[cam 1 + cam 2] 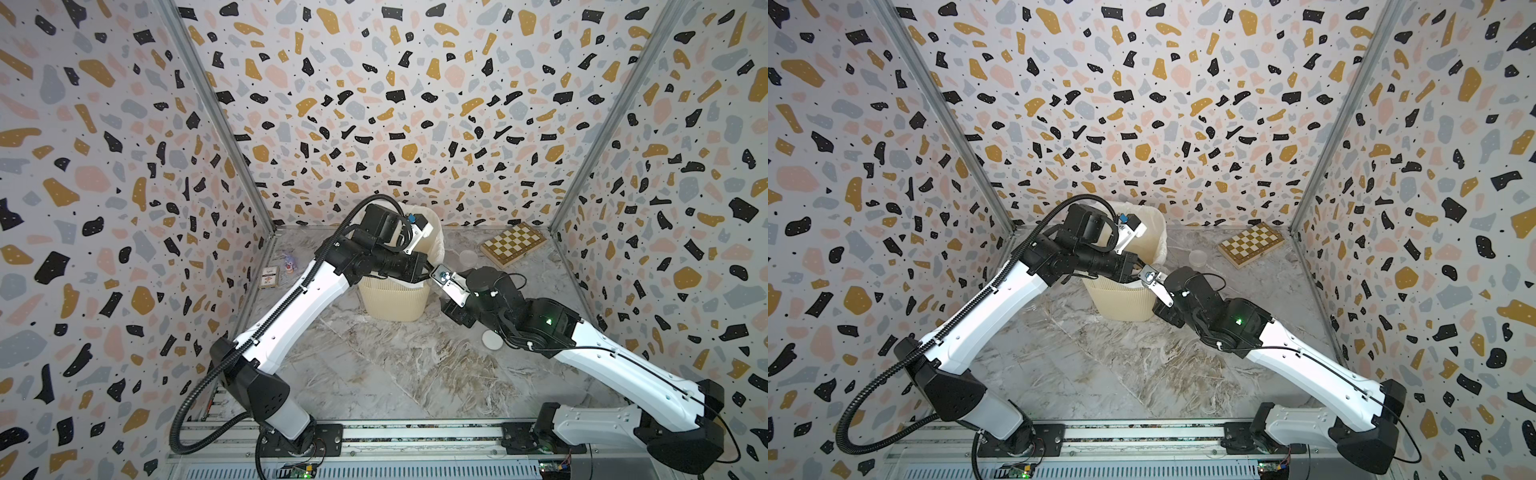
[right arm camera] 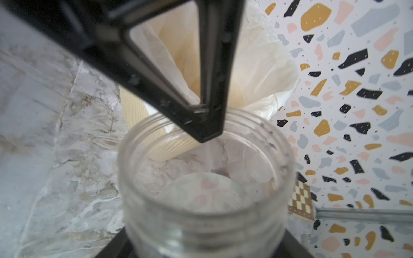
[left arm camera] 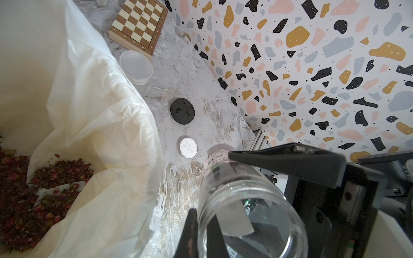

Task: Empty the moldy dried flower tea in the jars
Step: Pour the moldy dried flower tea into the trash bin.

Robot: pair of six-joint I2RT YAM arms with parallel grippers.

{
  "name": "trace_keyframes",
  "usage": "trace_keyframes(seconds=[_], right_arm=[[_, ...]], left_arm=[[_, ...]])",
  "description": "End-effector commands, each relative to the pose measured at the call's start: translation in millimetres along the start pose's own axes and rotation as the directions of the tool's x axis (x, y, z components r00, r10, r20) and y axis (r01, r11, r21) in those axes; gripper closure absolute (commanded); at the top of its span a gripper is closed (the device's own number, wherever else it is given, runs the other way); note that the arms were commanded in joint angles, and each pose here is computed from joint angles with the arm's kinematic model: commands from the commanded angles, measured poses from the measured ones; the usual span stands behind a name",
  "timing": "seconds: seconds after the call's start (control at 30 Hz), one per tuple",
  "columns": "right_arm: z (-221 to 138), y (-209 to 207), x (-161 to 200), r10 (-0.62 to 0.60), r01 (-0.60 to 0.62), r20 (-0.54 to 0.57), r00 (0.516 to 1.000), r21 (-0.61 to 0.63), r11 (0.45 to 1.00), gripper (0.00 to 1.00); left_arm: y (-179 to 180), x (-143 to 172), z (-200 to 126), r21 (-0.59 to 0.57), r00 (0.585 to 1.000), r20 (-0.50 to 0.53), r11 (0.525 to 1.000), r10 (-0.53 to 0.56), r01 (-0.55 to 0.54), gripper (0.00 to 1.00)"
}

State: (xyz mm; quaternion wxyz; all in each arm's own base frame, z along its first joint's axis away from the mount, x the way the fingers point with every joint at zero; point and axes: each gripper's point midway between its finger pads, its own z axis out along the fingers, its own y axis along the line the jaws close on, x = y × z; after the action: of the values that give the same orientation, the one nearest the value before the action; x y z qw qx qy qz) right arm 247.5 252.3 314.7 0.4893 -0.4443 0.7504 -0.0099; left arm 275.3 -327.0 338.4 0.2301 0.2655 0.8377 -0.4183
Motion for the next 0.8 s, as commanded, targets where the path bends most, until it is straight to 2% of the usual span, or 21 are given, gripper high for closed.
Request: trace_keyframes(seconds=[0.0,0.17,0.4,0.5,0.67,0.77], right_arm=[[-18,-13,-19,0.04,-0.041,0.074,0.996,0.022,0.999,0.16],[-25,-16,-20,0.056,-0.059,0.092,0.994,0.028,0.998,0.0],[-47,-32,-21,0.099,-0.102,0.126,0.987,0.022,0.995,0.01],[-61,-46,-24,0.153,-0.157,0.168,0.974,0.014,0.987,0.0],[-103,-75,-44,0.297,-0.297,0.309,0.903,-0.05,0.954,0.0],[-115,-94,-48,0.391,-0.393,0.329,0.86,-0.062,0.917,0.0]], left_arm=[[-11,-10,-5,0.035,0.999,0.031,0.999,0.011,-0.012,1.0],[-10,-13,-5,0.032,0.999,0.037,0.999,0.009,-0.01,1.0],[-8,-19,-8,0.027,0.999,0.051,1.0,0.014,-0.015,1.0],[-6,-25,-11,0.012,0.998,0.062,1.0,0.016,-0.016,1.0],[-10,-55,-27,0.01,0.987,0.162,1.0,0.018,-0.02,1.0],[-17,-73,-33,0.022,0.979,0.202,0.999,0.02,-0.025,1.0]])
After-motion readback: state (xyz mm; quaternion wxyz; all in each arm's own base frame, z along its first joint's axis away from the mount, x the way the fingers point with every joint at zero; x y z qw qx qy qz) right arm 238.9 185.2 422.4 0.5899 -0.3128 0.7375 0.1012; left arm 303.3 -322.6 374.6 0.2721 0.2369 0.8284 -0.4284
